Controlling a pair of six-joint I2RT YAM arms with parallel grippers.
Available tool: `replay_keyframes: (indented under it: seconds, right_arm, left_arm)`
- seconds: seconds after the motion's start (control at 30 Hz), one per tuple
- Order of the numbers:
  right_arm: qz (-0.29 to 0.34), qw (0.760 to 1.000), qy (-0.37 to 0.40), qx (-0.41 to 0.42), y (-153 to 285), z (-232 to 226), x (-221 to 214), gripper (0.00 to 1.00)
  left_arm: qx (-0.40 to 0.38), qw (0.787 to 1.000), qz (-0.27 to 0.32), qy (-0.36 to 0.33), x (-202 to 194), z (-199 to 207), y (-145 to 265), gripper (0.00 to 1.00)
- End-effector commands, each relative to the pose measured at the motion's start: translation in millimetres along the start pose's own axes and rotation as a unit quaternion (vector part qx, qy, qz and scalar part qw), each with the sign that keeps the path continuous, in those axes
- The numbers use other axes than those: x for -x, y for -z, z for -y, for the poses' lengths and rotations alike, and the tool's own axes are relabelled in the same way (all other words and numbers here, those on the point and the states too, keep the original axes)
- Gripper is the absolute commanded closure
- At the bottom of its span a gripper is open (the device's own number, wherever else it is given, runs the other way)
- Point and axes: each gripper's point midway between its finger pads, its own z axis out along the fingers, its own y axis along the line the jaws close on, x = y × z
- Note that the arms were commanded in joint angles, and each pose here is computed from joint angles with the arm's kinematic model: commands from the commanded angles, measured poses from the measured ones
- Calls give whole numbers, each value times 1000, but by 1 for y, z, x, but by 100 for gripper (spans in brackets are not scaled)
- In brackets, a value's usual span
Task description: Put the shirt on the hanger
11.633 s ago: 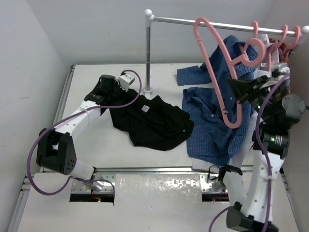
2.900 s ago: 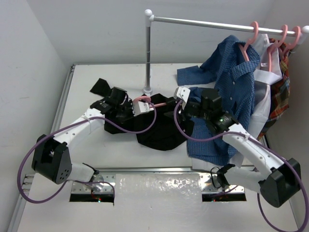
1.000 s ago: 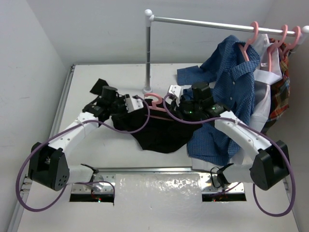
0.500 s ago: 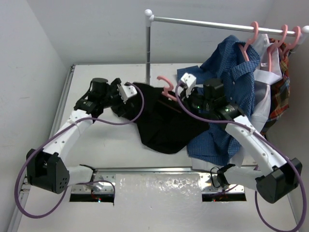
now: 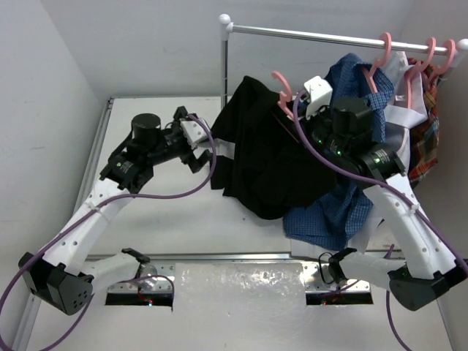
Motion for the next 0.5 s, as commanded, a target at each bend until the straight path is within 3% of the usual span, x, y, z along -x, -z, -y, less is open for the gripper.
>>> replay_keyframes:
  seconds: [0.0, 0.3, 0.37, 0.47]
  right_arm:
    - [32, 996, -4, -82, 40, 32, 31, 100]
    - [24, 982, -27, -185, 75, 98, 47, 100]
    - [3, 984, -45, -169, 59, 108, 41, 100]
    - [31, 984, -82, -155, 42, 115, 50, 100]
  left_arm:
    - [6, 1000, 0, 17, 4, 4, 0, 0]
    - [21, 1000, 12, 9, 13, -2, 5, 0]
    - [20, 1000, 8, 7, 11, -1, 5, 0]
    - [21, 1000, 6, 3, 5, 1, 7, 0]
